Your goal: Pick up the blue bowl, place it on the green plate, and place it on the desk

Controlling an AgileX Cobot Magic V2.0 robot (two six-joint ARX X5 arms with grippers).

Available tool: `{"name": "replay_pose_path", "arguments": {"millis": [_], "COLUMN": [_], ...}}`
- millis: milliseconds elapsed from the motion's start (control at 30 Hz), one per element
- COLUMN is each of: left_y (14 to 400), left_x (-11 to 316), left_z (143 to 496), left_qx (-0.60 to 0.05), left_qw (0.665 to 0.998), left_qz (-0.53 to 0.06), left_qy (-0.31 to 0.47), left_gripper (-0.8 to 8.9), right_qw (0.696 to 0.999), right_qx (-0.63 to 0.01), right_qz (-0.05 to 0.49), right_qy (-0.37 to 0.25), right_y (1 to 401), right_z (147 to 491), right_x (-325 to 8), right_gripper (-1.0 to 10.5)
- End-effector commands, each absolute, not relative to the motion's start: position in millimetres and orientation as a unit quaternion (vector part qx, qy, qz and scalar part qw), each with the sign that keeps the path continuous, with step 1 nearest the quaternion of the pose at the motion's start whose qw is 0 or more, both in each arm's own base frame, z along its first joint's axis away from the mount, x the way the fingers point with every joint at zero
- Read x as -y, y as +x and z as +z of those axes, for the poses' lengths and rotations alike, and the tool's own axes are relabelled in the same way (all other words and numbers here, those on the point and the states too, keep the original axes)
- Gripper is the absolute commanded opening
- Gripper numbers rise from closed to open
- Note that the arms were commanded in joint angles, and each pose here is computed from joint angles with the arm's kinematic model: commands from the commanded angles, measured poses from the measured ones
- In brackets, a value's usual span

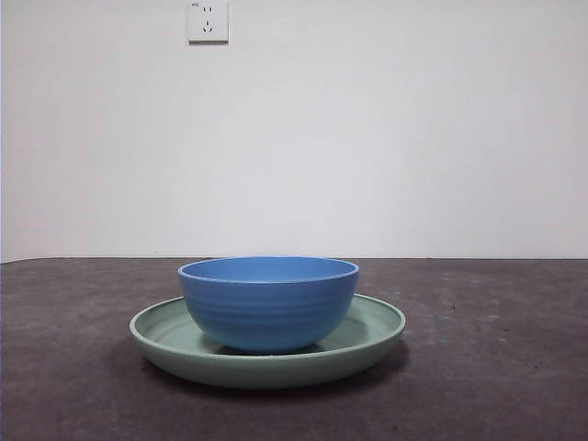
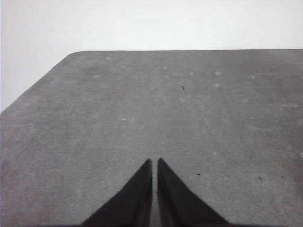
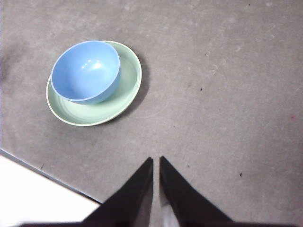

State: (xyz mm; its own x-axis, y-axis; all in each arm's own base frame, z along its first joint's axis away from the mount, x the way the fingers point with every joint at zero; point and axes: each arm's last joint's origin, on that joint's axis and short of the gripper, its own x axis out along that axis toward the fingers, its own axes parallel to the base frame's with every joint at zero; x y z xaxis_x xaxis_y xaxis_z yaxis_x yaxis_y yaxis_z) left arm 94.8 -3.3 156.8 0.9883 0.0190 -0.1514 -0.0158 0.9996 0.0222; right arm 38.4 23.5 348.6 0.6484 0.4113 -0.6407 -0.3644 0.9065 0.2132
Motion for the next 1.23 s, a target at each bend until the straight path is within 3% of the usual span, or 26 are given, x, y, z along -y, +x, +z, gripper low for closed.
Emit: {"name": "replay_pose_path", "arguments": {"millis": [33,133,233,333,467,633,833,1033,1233], "left_y": [95.5,95.5,95.5,95.5,95.5,95.5,95.5,95.5,95.5], "left_x": [3.6,3.6,3.6,3.6,3.6,3.6,3.6,3.6,3.6], "left_z": [149.4,149.4,149.4,149.4,149.4,149.4,149.4,149.4,149.4], "left_qx": [-0.089,-0.089,-0.089,-0.089,-0.089,-0.089,-0.089,-0.089,-0.089], "left_qw": [0.996,0.996,0.996,0.996,0.996,0.996,0.996,0.996,0.996], "left_qz": [0.006,0.006,0.006,0.006,0.006,0.006,0.006,0.006,0.006], "left_qy": [0.017,0.017,0.017,0.017,0.017,0.017,0.017,0.017,0.017], "left_gripper": [0.19,0.19,0.19,0.19,0.19,0.19,0.19,0.19,0.19], "right_qw": [0.917,0.935,0.968,0.989,0.997,0.999,0.998,0.996,0.996], "right_qx": [-0.339,-0.309,-0.216,-0.127,-0.062,-0.040,-0.063,-0.084,-0.083], "right_qz": [0.206,0.172,0.127,0.073,0.022,-0.005,-0.010,-0.012,-0.010], "right_qy": [0.034,0.033,0.024,0.011,0.031,0.031,0.028,-0.014,-0.015], "right_y": [38.2,42.1,55.6,72.7,85.7,92.7,96.6,95.9,95.9], "right_z": [353.4,349.9,337.6,306.5,253.3,195.6,153.7,150.0,150.2], "right_x": [-21.6,-18.5,-15.8,-11.2,-4.1,-0.5,-0.3,-0.1,-0.1], "right_gripper": [0.2,0.2,0.2,0.2,0.2,0.2,0.2,0.2,0.2]}}
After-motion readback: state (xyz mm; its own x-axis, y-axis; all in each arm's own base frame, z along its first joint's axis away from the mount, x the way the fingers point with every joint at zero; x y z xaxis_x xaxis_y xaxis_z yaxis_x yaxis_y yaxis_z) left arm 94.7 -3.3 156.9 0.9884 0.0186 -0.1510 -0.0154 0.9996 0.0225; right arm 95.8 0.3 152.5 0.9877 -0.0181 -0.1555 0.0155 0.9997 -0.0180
